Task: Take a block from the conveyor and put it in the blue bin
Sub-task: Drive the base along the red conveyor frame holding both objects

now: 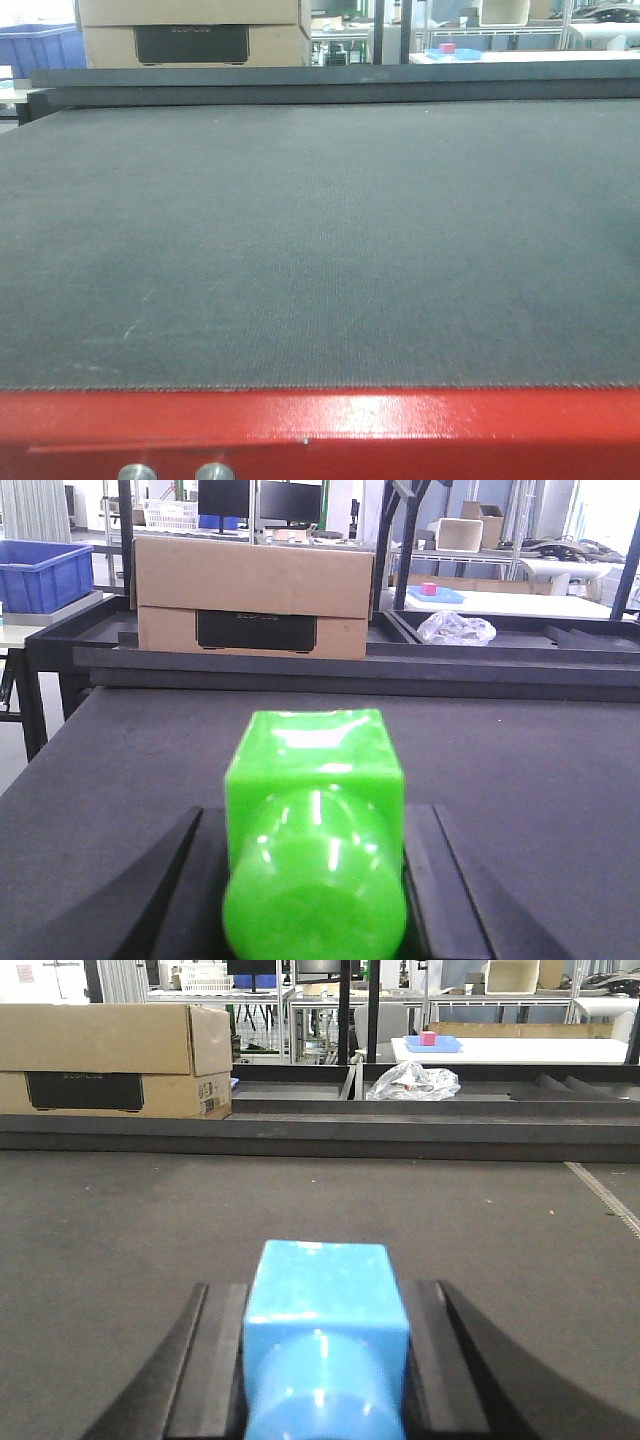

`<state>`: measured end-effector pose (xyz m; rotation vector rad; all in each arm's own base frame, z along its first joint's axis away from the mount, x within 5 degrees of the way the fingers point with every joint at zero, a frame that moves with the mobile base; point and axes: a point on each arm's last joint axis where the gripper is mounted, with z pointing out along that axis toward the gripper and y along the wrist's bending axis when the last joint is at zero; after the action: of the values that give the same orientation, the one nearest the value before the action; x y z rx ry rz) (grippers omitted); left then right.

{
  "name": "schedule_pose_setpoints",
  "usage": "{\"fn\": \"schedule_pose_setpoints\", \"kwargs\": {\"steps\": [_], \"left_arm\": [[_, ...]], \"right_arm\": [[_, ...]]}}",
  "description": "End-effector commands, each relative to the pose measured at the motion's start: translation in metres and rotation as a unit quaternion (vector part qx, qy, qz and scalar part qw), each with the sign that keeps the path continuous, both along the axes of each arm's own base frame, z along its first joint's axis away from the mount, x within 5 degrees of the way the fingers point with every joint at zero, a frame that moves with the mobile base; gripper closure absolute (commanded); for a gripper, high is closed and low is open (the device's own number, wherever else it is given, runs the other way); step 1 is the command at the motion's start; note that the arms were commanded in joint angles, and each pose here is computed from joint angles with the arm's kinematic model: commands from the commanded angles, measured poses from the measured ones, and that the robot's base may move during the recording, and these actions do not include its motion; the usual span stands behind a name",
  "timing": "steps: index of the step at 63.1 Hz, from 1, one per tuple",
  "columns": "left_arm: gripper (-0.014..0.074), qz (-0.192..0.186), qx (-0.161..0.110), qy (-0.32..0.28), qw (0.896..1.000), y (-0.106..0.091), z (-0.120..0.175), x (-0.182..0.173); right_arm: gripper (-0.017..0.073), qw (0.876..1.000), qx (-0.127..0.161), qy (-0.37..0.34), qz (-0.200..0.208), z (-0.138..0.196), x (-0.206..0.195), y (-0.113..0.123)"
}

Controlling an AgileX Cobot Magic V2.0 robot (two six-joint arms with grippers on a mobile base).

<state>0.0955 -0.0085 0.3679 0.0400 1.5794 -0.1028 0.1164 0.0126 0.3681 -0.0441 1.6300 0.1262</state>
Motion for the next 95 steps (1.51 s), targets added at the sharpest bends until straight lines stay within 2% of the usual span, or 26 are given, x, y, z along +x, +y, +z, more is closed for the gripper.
{"fn": "schedule_pose_setpoints", "kwargs": {"steps": [1,95], "left_arm": [[0.0704,-0.001,0.000,-0.012,1.000,-0.0002,0.0018,-0.0013],[0.0704,0.000,0.000,-0.012,1.000,0.0000,0.0018,-0.0013]], "right_arm": [[0.0721,1.000,-0.003,-0.015,-0.001,0.0026,-0.0010,-0.0004],[0.0721,1.000,-0.003,-0.015,-0.001,0.0026,-0.0010,-0.0004]]}}
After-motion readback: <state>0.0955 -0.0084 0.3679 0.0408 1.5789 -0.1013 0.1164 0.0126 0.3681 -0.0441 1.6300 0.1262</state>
